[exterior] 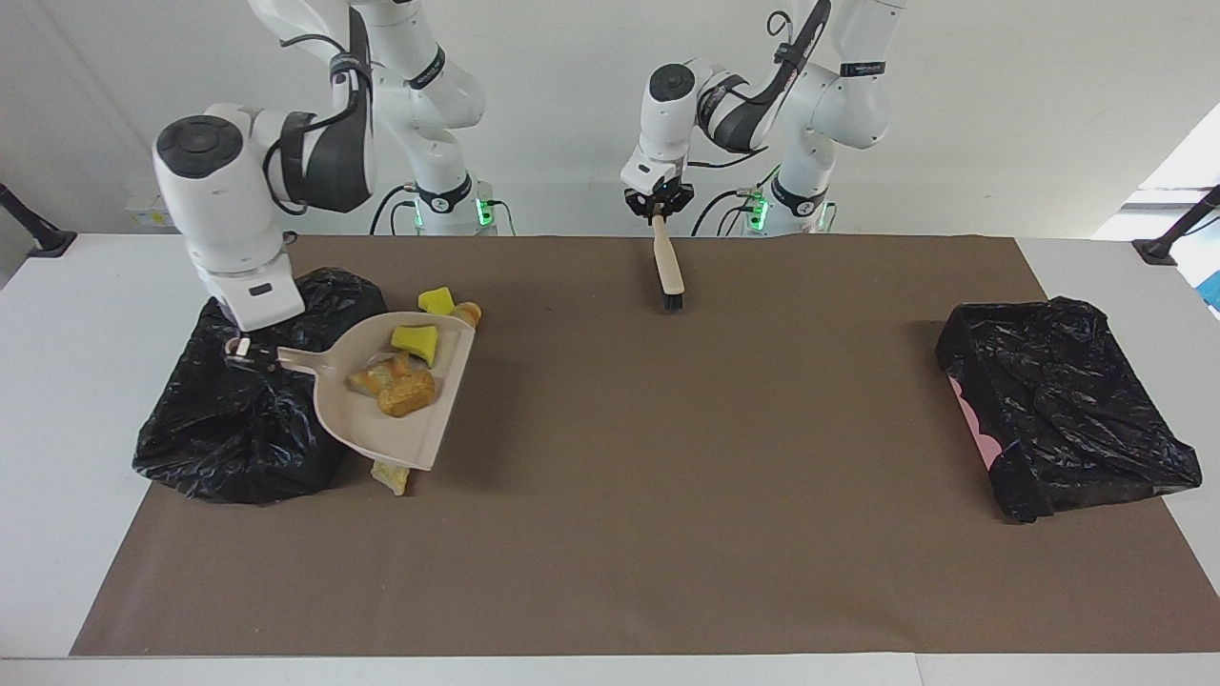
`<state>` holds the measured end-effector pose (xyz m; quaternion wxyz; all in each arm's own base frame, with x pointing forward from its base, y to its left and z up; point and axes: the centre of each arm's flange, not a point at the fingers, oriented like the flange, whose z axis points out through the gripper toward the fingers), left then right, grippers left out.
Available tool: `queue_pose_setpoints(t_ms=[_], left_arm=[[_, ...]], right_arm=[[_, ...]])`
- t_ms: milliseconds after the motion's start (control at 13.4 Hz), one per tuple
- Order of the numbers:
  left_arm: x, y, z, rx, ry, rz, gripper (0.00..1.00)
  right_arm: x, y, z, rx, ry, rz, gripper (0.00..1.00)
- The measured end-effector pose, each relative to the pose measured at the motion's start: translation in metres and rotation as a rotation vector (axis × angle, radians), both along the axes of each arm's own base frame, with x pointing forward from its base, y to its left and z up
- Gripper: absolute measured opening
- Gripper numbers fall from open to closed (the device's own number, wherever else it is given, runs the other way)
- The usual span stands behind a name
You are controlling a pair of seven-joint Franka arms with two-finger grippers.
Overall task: Sweep and dump trash in bin
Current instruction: 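Carry the loaded dustpan to the nearby black bag with the right gripper, then tip the dustpan over the black bag with the right gripper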
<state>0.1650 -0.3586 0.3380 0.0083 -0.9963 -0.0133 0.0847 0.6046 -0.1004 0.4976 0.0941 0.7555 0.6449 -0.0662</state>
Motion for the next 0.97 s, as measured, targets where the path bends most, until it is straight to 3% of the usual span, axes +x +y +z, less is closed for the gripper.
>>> queue_pose_setpoints(t_ms=[374,598,822,971], left_arm=[[0.001,-0.003,-0.011,-0.006,-0.003,0.001,0.26],[0.004,-0.006,-0.028,0.011,0.016,0.006,0.26],[0.008,-0.006,-0.034,0.023,0.030,0.016,0.38],[0.021,-0.005,-0.026,0.021,0.040,0.032,0.63]], right_arm=[[-0.043,-0.145,0.012,-0.145,0.032,-0.083,0.31],[-0.063,-0.174,0.015,-0.286,0.025,-0.064,0.31],[-0.074,-0.158,0.008,-0.399,0.019,-0.091,0.31],[-0.073,-0.131,0.004,-0.477,0.022,-0.064,0.31]])
